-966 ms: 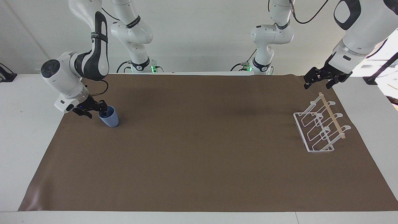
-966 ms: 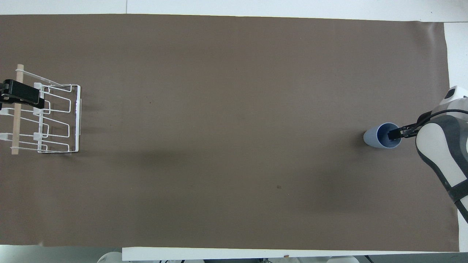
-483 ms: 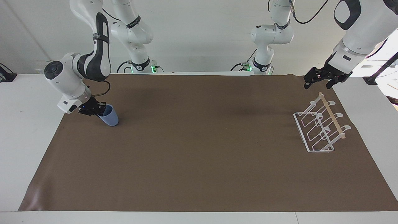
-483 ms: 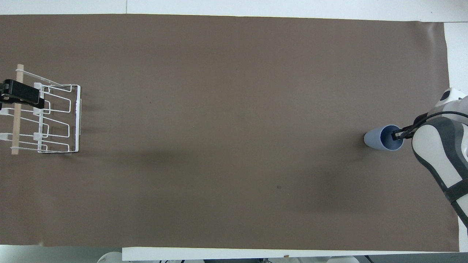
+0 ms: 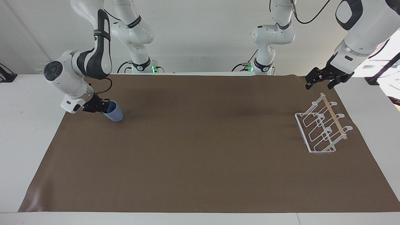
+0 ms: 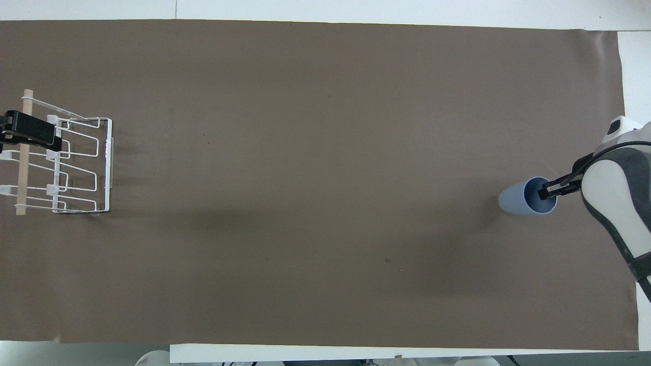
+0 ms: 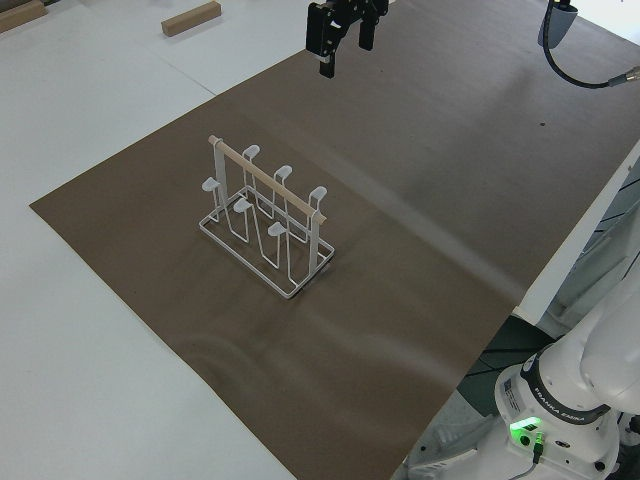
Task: Hang cup on cup holder
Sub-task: 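Lift the blue cup with the right gripper toward the left gripper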
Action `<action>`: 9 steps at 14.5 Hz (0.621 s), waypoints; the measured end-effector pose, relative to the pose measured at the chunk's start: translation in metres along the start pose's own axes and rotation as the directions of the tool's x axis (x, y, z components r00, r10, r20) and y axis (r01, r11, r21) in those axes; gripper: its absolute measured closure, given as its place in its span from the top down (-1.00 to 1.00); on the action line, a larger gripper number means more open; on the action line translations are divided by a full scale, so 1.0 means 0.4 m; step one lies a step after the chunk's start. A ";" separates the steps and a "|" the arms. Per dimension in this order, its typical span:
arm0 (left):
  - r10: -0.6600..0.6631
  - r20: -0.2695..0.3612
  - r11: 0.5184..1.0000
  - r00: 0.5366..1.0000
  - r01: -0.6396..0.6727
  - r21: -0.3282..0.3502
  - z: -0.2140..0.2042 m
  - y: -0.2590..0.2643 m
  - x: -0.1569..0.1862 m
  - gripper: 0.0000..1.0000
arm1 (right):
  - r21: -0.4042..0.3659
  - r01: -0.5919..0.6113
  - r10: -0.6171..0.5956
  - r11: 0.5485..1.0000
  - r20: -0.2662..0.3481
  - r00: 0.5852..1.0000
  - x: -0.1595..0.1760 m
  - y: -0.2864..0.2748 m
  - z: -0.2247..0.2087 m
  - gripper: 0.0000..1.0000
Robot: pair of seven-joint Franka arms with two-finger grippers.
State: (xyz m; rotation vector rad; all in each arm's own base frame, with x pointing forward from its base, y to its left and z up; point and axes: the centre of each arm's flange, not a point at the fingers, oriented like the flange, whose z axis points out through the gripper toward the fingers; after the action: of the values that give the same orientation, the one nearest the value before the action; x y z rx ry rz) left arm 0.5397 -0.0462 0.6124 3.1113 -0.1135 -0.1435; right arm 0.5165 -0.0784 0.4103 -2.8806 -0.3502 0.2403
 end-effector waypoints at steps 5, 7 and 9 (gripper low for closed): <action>-0.036 0.063 0.999 0.997 0.036 -0.002 0.015 -0.049 -0.020 1.00 | 0.334 0.072 -0.053 0.940 -0.065 0.996 0.033 -0.253 -0.069 -0.90; -0.078 0.072 0.997 0.994 0.078 0.002 0.008 -0.042 -0.032 1.00 | 0.459 0.047 -0.015 0.887 -0.073 0.997 0.055 -0.339 -0.058 -0.90; -0.218 0.079 0.976 0.973 0.217 0.020 0.005 0.019 -0.042 1.00 | 0.599 -0.037 0.085 0.800 -0.053 0.995 0.082 -0.444 -0.057 -0.90</action>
State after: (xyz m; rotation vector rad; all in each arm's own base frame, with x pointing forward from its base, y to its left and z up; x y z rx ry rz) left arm 0.5223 -0.0527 0.6122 3.1203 0.2271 -0.2744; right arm 0.5140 0.0931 0.4711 -2.2619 -0.1290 0.2035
